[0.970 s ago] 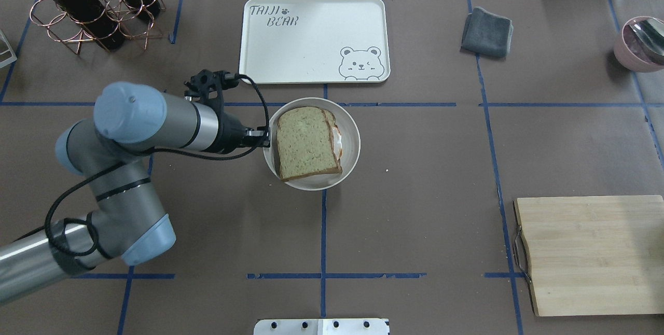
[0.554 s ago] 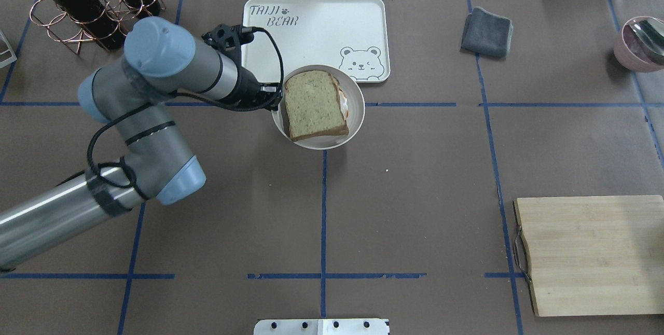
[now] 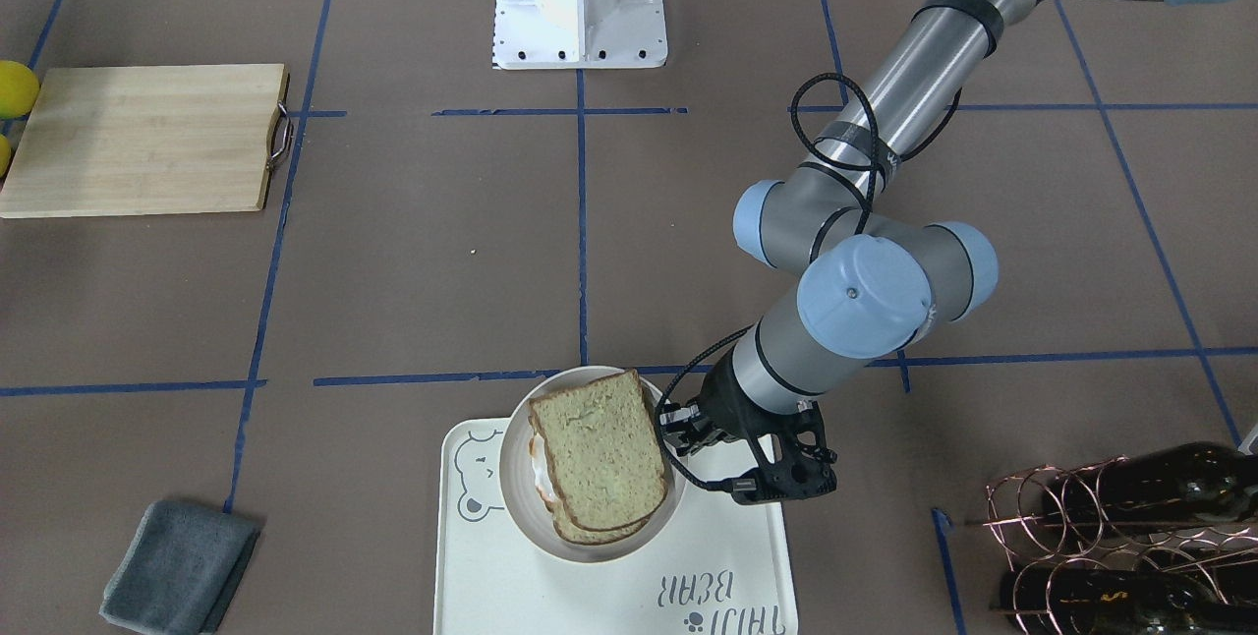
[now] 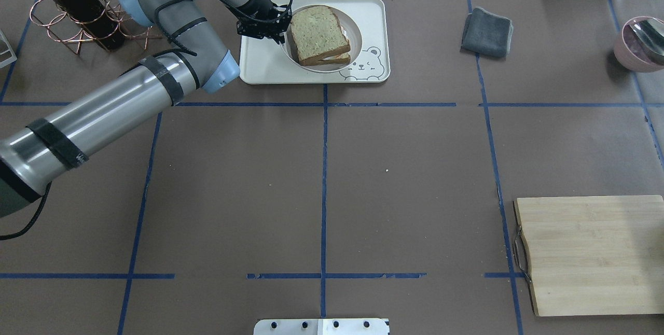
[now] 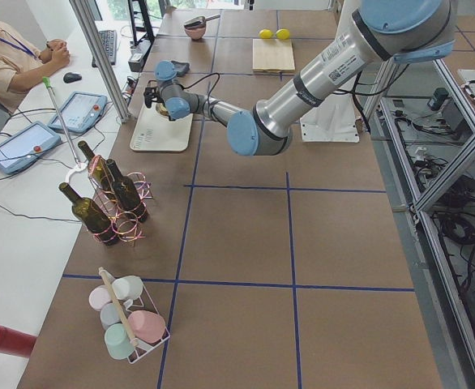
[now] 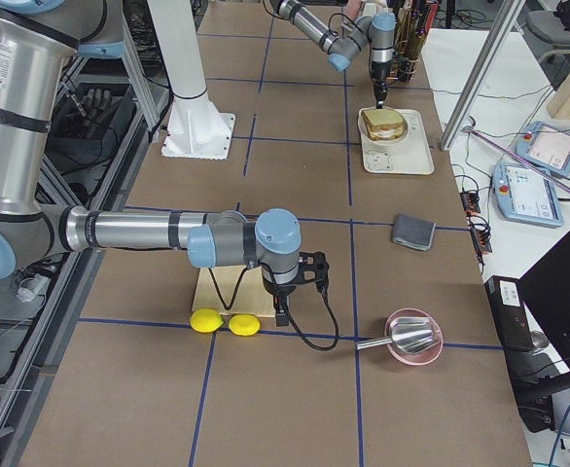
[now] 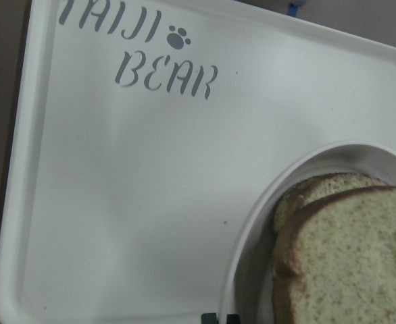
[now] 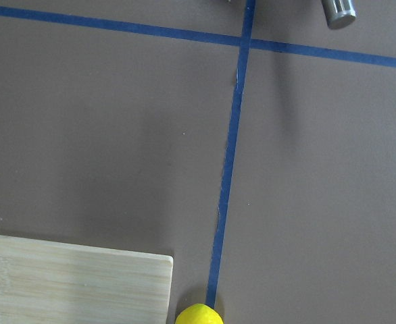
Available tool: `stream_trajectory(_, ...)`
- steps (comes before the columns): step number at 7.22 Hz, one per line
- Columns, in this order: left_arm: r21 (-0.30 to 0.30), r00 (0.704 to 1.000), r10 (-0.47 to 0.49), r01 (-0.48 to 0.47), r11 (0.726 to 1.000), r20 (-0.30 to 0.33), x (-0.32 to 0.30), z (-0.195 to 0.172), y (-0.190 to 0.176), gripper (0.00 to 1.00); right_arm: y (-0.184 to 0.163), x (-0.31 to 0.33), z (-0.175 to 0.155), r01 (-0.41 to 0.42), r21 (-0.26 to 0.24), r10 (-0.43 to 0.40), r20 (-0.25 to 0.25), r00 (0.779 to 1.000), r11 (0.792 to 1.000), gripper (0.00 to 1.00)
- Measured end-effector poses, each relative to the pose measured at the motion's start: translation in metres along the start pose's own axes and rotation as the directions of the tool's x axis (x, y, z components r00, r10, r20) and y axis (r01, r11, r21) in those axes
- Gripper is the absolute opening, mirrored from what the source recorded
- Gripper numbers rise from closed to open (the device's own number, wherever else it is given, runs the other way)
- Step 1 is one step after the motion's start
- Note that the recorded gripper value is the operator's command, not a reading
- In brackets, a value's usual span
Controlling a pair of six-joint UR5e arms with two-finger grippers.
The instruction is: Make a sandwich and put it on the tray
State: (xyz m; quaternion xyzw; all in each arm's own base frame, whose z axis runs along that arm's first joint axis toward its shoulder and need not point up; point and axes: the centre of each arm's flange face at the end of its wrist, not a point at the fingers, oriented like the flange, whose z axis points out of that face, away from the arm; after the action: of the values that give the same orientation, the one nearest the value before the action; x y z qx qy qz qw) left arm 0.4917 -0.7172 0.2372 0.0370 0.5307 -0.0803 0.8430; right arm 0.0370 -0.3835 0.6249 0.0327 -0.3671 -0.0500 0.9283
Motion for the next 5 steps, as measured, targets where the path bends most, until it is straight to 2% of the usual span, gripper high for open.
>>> stream_trajectory(1, 0.018, 1.0, -0.003, 0.003, 1.0, 0.003, -0.006, 0.009, -0.013, 0.0, -0.001, 0.0, 0.0, 0.001, 0.002, -0.001, 0.0, 1.0, 1.0, 1.0)
stream_trajectory(3, 0.074, 1.0, 0.002, -0.003, 0.997, 0.012, -0.009, 0.021, -0.026, 0.26, -0.001, 0.0, 0.0, 0.002, 0.003, -0.002, -0.001, 1.0, 1.0, 1.0)
stream_trajectory(4, 0.09, 1.0, 0.006, -0.008, 0.996, 0.013, -0.006, 0.023, -0.027, 0.35, -0.001, 0.0, 0.0, 0.001, 0.002, -0.001, -0.001, 1.0, 1.0, 1.0)
stream_trajectory(5, 0.097, 1.0, 0.011, -0.012, 0.995, 0.012, -0.005, 0.025, -0.026, 0.99, -0.001, 0.0, 0.0, 0.001, 0.002, -0.001, -0.001, 1.0, 1.0, 1.0)
